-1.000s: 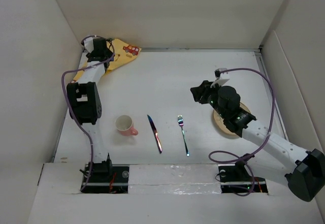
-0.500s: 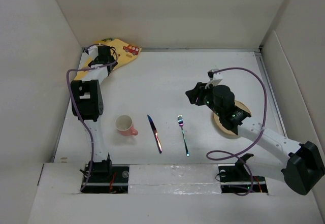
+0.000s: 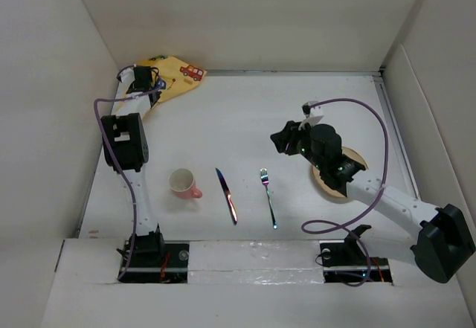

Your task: Set the dinner table for one person

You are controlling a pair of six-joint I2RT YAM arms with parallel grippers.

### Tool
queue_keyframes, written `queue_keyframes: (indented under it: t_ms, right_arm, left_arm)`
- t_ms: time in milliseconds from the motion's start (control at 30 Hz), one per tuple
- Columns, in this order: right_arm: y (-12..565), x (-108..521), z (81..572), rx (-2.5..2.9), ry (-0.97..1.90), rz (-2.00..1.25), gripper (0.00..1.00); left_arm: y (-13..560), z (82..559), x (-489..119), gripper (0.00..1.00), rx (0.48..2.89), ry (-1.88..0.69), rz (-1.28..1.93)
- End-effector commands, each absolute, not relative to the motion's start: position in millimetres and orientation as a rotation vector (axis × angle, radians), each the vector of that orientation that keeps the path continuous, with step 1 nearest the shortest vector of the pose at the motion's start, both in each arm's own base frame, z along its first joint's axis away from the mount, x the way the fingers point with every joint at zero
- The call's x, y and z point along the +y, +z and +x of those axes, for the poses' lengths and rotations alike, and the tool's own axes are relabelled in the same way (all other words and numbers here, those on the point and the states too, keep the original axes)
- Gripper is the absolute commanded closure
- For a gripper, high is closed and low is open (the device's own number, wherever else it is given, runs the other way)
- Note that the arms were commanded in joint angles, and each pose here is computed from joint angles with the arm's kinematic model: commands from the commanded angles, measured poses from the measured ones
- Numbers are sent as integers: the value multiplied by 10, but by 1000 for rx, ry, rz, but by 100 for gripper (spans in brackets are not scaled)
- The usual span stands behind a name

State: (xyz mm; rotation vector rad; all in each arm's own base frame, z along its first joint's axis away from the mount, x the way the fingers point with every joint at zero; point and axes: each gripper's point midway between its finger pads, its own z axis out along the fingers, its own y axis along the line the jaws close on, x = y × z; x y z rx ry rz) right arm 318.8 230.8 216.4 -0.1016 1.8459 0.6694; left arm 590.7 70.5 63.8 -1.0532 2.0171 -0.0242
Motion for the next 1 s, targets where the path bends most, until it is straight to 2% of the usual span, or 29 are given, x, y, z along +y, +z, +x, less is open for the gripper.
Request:
queue_keyframes:
  t_ms: [0, 100, 333, 467, 500, 533, 633, 667, 800, 867, 900, 967]
  right_arm:
    - [2429, 2411, 3251, 1768, 707, -121, 51]
    - [2397, 2465, 3247, 1778, 714, -134, 51]
    - [2341, 2402, 3294, 1796, 667, -104, 51]
    - [2405, 2320, 3301, 1771, 643, -69, 57]
    - [2398, 2299, 3304, 1771, 633, -62, 61]
    - [2397, 2290, 3298, 1769, 632, -61, 79]
    - [2413, 2265, 3299, 1769, 619, -58, 98]
    - [2434, 2259, 3296, 1766, 619, -56, 99]
    - [2476, 2204, 3285, 1745, 609, -36, 98]
    - [2478, 2181, 3280, 1741, 602, -29, 92]
    - [2485, 2146, 3291, 1736, 587, -13, 91]
    - [2485, 2124, 3295, 1733, 577, -7, 83]
  left_arm:
    - [966, 5996, 517, 100, 1975, -127, -987]
    - [1391, 6032, 234, 100, 1936, -166, -840]
    - [2614, 5876, -1232, 100, 1850, -439, -337]
    - [2832, 5690, -1861, 100, 1871, -546, -107]
    - [2867, 5656, -1929, 100, 1867, -557, -96]
    - [2885, 5624, -1985, 100, 1865, -566, -90]
    - [3097, 5499, -2176, 100, 1832, -638, -49]
    - [3153, 5471, -2223, 100, 1823, -667, -25]
    - [3371, 5341, -2503, 100, 1801, -756, 126]
    - [3274, 5245, -2792, 100, 1836, -778, 239]
    - [3436, 5213, -2910, 100, 1801, -784, 288]
    - [3390, 5106, -3179, 100, 1811, -749, 413]
